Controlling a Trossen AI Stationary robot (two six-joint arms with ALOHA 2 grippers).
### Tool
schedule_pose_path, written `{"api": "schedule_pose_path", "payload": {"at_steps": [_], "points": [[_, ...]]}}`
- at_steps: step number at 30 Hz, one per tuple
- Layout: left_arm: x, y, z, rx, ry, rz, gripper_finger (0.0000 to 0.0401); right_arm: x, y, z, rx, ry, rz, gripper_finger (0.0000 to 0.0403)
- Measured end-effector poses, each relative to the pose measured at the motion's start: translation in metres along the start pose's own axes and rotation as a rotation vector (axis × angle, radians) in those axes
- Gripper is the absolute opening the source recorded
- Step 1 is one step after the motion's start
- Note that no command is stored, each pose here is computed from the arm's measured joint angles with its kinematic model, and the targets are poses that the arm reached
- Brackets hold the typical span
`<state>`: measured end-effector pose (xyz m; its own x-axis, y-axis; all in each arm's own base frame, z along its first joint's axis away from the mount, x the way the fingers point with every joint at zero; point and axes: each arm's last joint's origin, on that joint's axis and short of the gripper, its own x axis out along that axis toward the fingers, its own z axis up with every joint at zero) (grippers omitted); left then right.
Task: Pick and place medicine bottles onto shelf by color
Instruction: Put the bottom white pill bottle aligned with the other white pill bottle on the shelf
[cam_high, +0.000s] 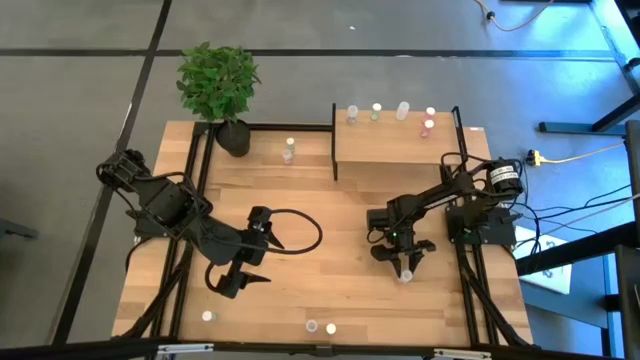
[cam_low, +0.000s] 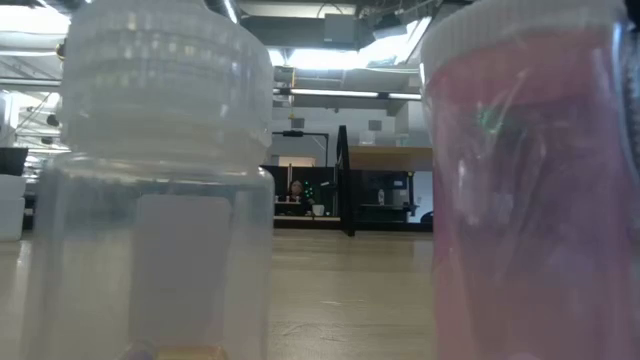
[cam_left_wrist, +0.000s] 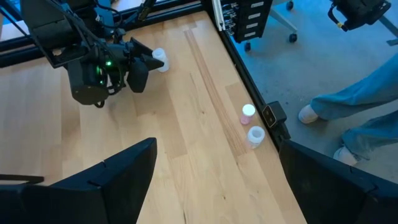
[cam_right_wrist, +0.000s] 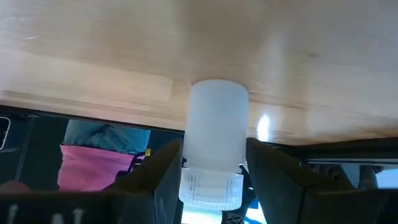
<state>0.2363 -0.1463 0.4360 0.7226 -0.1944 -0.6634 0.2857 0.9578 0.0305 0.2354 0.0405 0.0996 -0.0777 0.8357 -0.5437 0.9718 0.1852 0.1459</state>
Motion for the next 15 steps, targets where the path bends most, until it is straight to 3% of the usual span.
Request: {"api": "schedule_pose_path", "payload": {"at_steps": [15], "points": [[0.0, 0.0, 0.0, 0.0, 0.0, 0.0, 0.0334, -0.0037, -0.0012, 0.0063, -0.009, -0.125, -0.01, 0.018]]}}
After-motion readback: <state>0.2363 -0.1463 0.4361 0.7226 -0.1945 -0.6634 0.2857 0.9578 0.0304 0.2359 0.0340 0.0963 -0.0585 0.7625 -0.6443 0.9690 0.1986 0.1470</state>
